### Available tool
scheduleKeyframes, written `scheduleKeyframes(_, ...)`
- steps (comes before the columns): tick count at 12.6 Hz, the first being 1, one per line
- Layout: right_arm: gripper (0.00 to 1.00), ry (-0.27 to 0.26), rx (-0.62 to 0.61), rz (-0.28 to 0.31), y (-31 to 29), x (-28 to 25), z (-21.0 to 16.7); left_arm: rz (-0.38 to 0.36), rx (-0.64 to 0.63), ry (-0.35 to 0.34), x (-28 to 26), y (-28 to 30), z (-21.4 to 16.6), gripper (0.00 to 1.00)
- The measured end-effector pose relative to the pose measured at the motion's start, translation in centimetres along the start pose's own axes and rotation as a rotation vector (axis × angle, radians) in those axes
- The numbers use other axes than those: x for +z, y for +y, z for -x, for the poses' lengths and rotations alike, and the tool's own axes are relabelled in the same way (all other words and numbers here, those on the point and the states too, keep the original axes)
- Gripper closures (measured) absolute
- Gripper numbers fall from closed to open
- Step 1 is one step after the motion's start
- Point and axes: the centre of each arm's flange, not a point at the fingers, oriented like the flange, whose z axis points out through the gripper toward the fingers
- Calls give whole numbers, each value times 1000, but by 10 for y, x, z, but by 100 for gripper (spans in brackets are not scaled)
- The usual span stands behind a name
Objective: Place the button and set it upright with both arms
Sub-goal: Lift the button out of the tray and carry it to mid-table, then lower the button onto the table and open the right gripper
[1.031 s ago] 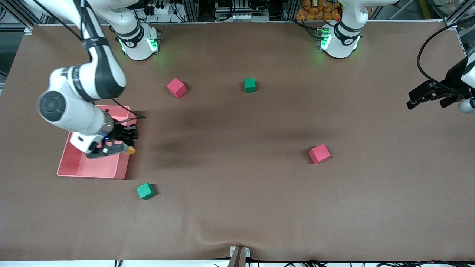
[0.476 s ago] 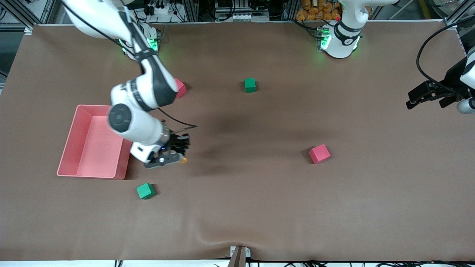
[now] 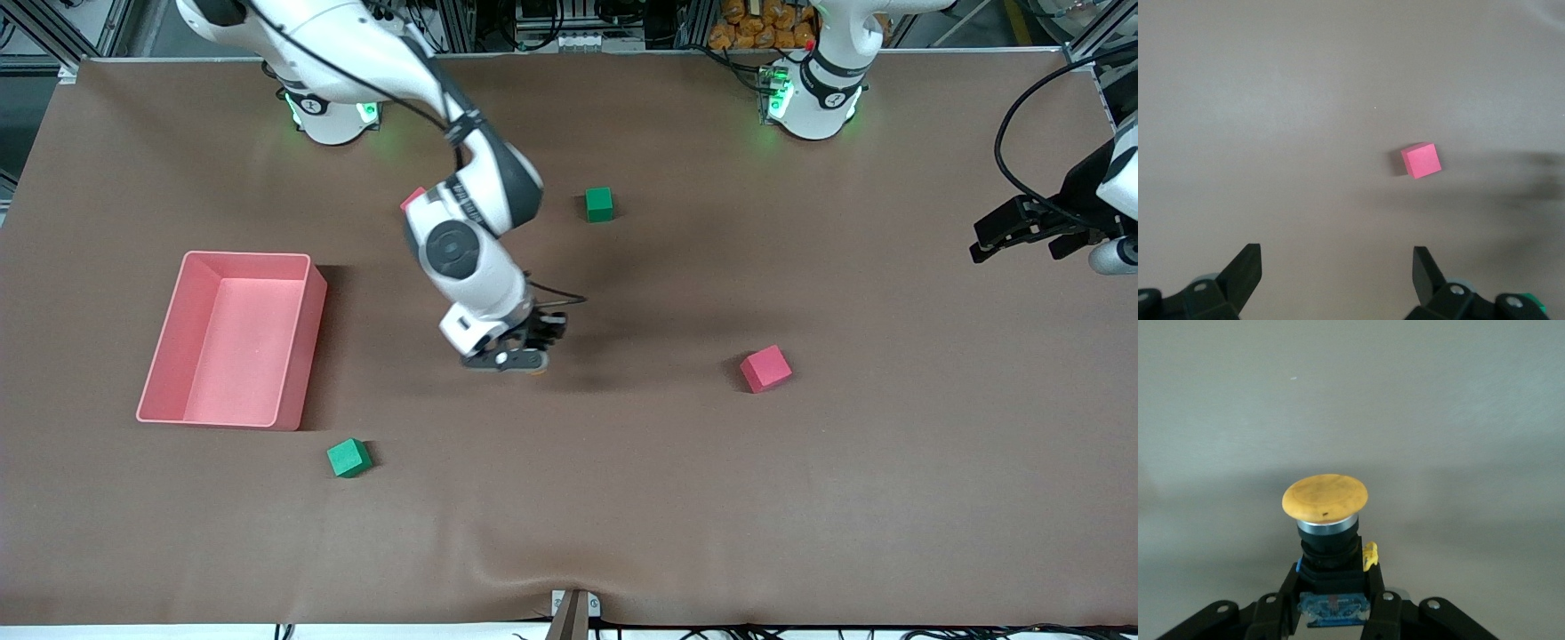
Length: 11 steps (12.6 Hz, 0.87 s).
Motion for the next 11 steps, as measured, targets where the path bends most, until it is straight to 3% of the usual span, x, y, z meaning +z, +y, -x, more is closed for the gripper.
scheduleKeyframes(2,58,99,23,-82,-29,14,16,0,0,-5,1,0,0,0)
scheduleKeyframes(4,58,130,32,-107,-39,36,27,-1,0,-7,1,0,0,0)
scheduleKeyframes(7,58,113,10,-83,-41,59,40,-1,1,-8,2,1,0,0)
scheduleKeyframes(11,58,115,-97,-6,-46,95,64,-2,2,-17,7,1,-2,0)
